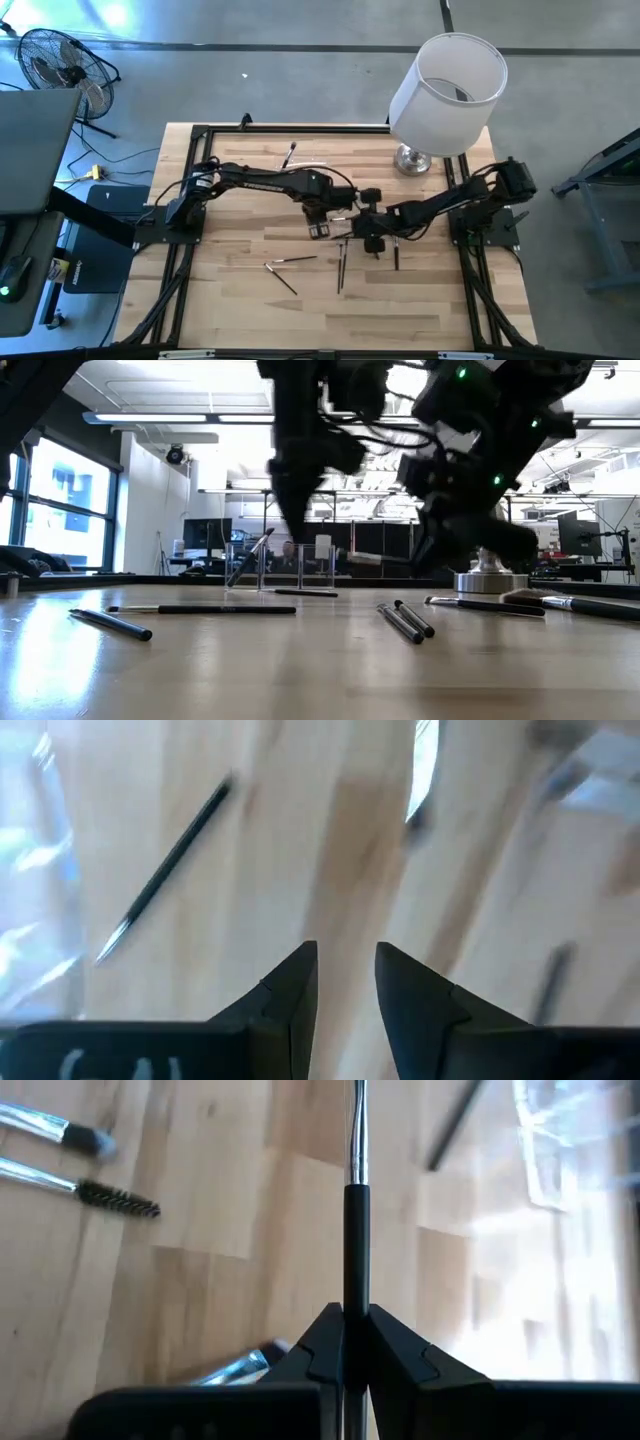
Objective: Put items in baskets/containers
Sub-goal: Put the foundation brush into the transparent organizer, then put the lash brush into the transparent organizer
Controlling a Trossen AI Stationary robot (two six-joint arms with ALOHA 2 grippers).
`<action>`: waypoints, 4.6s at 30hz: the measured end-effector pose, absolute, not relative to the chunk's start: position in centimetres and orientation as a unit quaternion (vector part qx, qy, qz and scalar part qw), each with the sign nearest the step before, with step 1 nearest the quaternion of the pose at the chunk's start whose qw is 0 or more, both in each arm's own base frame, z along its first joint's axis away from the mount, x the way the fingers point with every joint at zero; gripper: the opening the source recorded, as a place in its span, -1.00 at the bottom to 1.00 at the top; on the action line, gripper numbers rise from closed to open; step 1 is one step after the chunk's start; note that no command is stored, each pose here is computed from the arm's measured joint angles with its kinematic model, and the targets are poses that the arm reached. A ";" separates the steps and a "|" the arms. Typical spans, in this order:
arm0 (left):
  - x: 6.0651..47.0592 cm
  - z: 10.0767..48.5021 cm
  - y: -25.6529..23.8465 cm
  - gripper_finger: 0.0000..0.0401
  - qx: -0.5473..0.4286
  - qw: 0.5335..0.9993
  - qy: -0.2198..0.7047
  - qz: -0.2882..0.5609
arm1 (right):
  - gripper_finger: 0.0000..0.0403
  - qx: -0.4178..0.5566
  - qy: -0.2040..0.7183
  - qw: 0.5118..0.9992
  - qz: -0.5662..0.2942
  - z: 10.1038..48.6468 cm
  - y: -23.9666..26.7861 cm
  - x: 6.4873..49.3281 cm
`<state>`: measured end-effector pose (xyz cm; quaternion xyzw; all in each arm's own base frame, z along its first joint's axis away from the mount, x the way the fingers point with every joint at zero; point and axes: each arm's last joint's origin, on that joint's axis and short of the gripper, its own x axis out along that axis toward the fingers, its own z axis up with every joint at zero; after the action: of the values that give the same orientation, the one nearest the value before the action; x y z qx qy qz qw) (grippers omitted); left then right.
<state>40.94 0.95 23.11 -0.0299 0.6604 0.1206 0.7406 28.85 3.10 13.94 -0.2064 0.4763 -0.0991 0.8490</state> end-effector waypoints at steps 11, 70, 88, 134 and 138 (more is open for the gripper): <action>30.7 27.4 2.3 -0.51 -0.087 0.813 0.539 0.203 | -0.90 -0.035 0.422 0.894 -0.147 18.9 2.5 26.7; 20.3 27.8 2.2 -0.51 -0.149 0.873 0.375 0.273 | -0.88 0.096 -0.033 0.961 -0.259 12.3 -13.5 36.4; 20.3 27.8 2.1 -0.51 -0.152 0.874 0.375 0.270 | -0.87 0.076 0.044 0.961 -0.262 11.0 -13.7 36.2; 20.4 27.9 2.2 -0.51 -0.141 0.876 0.369 0.275 | -0.69 0.072 0.064 0.963 -0.252 10.6 -13.6 36.2; 20.4 27.9 2.2 -0.51 -0.141 0.877 0.369 0.275 | -0.69 0.072 0.056 0.963 -0.252 10.8 -13.6 36.2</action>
<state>20.36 2.20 27.86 -0.1411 0.3690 0.2749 0.8765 36.18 -13.62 10.82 0.0716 0.0558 -0.2520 0.9635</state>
